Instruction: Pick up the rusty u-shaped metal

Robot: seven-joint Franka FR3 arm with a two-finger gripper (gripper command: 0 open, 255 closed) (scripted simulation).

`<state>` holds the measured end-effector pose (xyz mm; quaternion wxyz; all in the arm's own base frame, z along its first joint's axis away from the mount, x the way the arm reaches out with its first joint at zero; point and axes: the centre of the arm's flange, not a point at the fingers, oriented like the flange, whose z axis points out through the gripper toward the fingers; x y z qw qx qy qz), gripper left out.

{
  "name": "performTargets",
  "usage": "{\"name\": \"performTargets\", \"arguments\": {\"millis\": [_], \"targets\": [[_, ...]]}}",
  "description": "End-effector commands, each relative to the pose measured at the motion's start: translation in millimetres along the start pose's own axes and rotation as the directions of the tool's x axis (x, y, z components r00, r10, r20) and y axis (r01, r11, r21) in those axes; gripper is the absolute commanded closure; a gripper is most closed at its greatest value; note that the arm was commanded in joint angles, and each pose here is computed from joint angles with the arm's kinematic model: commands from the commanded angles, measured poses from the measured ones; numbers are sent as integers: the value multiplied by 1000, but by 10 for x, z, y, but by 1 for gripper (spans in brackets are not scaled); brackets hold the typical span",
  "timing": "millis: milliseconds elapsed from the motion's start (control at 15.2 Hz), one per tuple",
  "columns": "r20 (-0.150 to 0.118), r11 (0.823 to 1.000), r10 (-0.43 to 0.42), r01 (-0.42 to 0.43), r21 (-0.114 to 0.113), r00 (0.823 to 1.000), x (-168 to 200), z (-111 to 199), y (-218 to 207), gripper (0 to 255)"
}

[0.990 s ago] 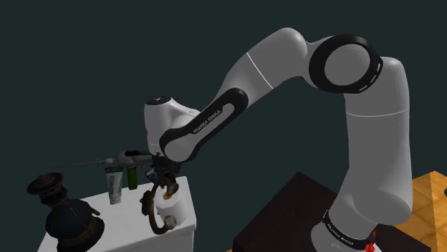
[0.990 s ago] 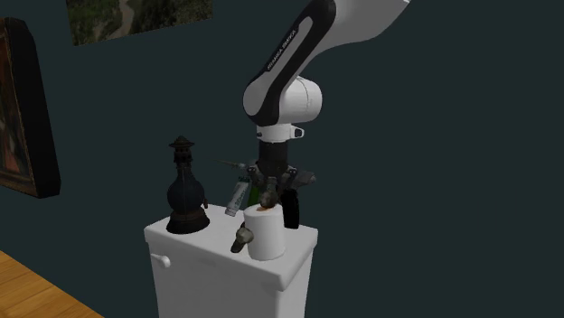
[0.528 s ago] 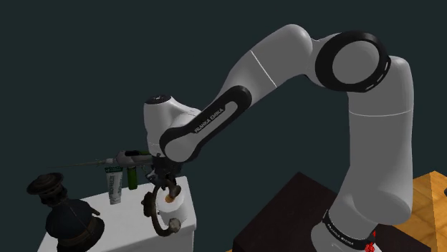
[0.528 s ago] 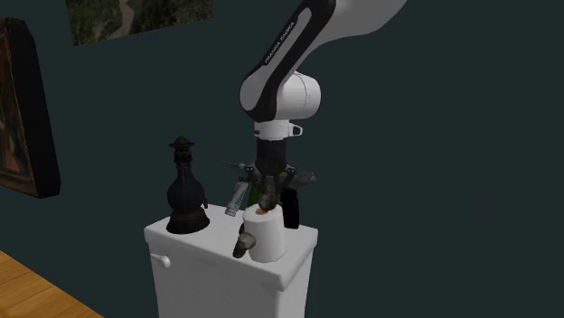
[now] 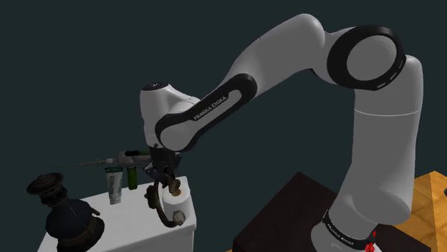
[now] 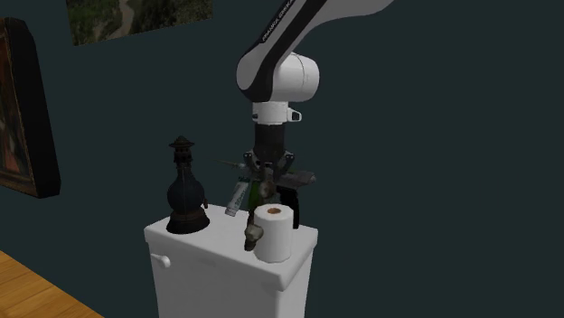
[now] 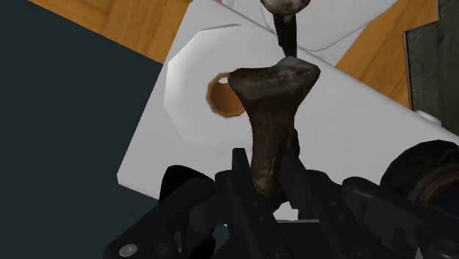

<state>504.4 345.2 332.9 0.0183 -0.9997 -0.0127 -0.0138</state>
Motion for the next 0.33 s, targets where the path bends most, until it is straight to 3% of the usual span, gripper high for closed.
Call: {"name": "performTargets", "arguments": {"millis": [0, 264], "targets": [[0, 1000, 0, 0, 0, 1000, 11, -110, 0, 255], [0, 1000, 0, 0, 0, 1000, 14, -224, -4, 255]]}}
